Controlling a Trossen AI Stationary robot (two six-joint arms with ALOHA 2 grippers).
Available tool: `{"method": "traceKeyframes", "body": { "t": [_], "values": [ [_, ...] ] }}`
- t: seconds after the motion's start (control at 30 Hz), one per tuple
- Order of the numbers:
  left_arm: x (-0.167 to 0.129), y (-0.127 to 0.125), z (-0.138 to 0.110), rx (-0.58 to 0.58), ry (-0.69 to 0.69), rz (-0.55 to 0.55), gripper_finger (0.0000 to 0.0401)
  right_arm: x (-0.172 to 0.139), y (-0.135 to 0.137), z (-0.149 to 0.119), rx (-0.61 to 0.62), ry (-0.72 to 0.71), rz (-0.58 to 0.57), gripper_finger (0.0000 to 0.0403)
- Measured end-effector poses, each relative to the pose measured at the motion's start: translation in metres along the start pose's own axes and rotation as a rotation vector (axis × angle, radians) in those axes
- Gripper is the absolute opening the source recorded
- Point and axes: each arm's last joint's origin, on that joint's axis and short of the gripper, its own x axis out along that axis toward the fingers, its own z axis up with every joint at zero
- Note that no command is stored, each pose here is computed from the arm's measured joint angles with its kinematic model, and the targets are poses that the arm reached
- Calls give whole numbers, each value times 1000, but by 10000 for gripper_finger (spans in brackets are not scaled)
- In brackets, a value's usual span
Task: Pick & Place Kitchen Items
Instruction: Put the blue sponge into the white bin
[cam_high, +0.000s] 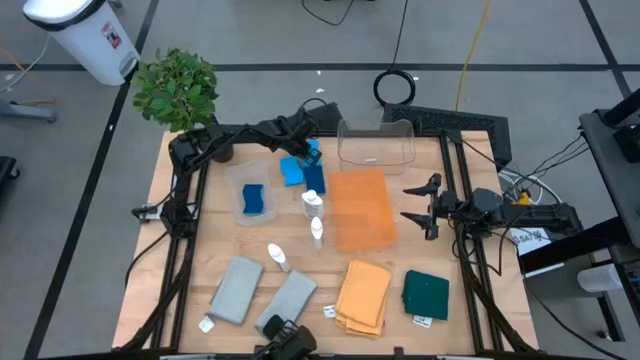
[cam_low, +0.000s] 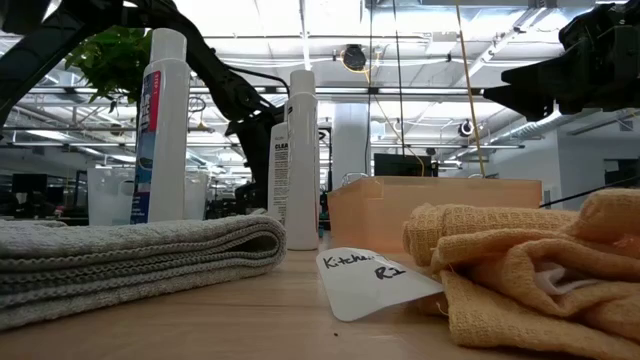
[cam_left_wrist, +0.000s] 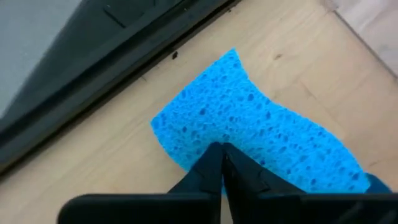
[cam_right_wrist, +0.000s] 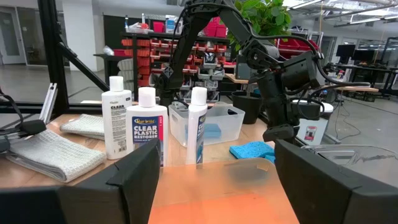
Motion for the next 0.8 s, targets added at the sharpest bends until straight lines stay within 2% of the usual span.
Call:
{"method": "traceKeyframes", "body": {
  "t": [0.3, 0.6, 0.67, 0.73, 0.8],
  "values": [
    [-5, 7, 4, 41, -24, 17, 2, 0, 0, 0, 0, 0, 1, 279],
    [-62, 0, 23, 70, -168, -10, 1, 0, 0, 0, 0, 0, 0, 279],
    [-71, -1, 26, 35, -194, -21, 1, 0, 0, 0, 0, 1, 0, 279],
    [-74, -1, 28, -78, -208, -43, 7, 0, 0, 0, 0, 0, 0, 279],
    [-70, -2, 28, -132, -200, -76, 26, 0, 0, 0, 0, 1, 0, 279]
  ]
}}
